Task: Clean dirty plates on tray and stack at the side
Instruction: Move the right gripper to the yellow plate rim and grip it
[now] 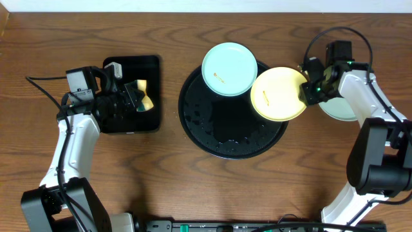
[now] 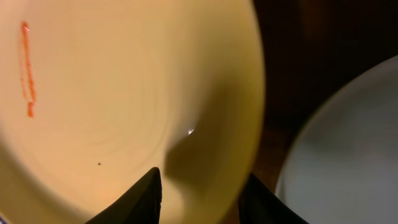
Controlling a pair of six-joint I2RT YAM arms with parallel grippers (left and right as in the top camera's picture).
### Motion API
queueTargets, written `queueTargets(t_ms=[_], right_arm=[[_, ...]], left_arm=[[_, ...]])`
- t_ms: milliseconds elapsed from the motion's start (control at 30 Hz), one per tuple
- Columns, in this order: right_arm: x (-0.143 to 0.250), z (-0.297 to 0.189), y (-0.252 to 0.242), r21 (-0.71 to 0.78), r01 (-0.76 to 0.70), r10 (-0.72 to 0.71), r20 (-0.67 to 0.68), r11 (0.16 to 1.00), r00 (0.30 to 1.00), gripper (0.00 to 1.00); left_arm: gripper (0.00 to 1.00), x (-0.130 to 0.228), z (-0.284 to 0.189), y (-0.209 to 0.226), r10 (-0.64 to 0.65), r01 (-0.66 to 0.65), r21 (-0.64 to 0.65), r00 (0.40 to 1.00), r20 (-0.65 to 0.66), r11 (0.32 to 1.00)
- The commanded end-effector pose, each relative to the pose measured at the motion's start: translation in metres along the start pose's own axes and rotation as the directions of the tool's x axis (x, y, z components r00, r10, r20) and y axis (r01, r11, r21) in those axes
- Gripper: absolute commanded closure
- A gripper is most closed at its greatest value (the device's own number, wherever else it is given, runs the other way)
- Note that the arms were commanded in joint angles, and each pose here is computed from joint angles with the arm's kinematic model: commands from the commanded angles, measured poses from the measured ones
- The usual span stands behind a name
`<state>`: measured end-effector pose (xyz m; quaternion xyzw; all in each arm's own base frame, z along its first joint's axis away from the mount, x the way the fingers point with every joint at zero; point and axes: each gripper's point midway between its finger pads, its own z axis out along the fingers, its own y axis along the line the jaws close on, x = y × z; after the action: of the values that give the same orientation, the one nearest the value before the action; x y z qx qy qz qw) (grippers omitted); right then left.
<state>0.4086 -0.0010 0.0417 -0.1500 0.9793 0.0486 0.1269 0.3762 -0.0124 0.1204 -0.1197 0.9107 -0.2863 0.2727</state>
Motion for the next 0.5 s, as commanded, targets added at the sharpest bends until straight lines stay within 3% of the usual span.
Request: queueTargets(t_ms=[0, 167, 233, 467], right_arm=[[0.005, 0.008, 0.000, -0.017, -0.009, 0.009, -0.012, 1.000, 1.000, 0.68], [-0.008, -0.004, -0.003, 0.000, -0.015, 0.015, 0.035, 1.000, 0.999, 0.86], [-0.014, -0.010, -0.003, 0.004, -0.039, 0.038, 0.054, 0.999, 0.998, 0.99], [-0.023, -0.049, 0.000, 0.017, -0.120, 0.117, 0.128, 0.993, 0.985, 0.99]], left_arm=[[0.92, 0.001, -0.001, 0.001, 0.023, -0.023, -0.005, 1.000, 0.000, 1.000], [0.92, 0.001, -0.001, 0.001, 0.023, -0.023, -0.005, 1.000, 0.000, 1.000], [0.92, 0.001, -0.001, 0.001, 0.023, -0.023, -0.005, 1.000, 0.000, 1.000], [0.92, 0.001, -0.001, 0.001, 0.029, -0.029, -0.005, 1.000, 0.000, 1.000]])
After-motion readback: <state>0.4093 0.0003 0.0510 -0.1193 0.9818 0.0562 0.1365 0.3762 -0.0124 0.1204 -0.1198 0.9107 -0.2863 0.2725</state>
